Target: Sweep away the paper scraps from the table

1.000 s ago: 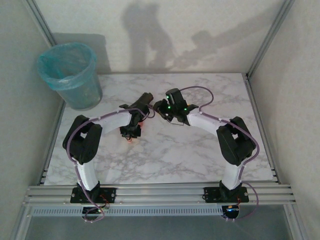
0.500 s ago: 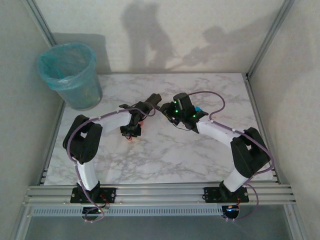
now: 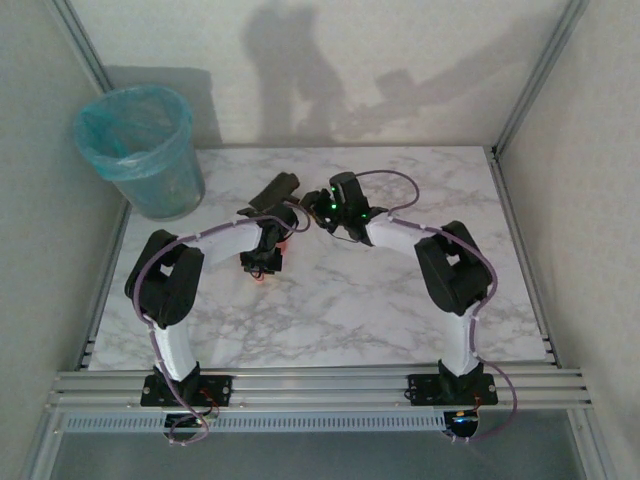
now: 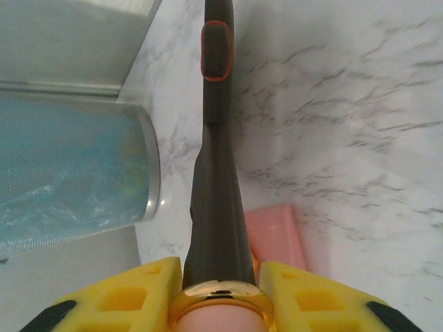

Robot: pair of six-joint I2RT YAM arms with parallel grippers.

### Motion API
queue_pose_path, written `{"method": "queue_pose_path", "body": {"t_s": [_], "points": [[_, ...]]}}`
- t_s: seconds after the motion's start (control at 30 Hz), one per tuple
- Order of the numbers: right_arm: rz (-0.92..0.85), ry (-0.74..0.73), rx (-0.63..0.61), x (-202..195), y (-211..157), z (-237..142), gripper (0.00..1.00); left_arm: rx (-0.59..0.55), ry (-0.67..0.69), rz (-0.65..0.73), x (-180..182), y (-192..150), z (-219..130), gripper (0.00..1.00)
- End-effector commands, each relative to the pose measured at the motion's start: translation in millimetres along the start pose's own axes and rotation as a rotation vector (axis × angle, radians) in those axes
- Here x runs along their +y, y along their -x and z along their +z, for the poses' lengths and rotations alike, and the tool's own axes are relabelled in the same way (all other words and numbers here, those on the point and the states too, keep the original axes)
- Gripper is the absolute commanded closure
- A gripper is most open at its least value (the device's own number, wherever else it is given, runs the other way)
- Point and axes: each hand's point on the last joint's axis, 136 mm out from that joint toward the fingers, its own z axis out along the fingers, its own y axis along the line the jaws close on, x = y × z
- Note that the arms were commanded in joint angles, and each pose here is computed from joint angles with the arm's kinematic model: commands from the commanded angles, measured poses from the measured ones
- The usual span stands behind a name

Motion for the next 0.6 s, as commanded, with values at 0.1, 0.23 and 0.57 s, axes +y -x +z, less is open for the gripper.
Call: {"method": "queue_pose_path", "body": {"t_s": [0.1, 0.23, 0.57], "points": [[0.041, 0.020, 0.140, 5.7, -26.7, 5.2, 1.00, 0.068, 0.035, 0.008, 6.7, -9.6, 7.1, 1.00], [0.049, -0.012, 0.174, 3.8, -36.8, -4.6, 1.00, 0.061, 0.039, 0.002, 5.8, -2.0, 5.5, 1.00], [0.066, -0.051, 0.142, -2.0, -41.1, -46.6, 1.00, 0.033, 0.061, -0.024, 11.3, 14.9, 6.0, 1.00]]}}
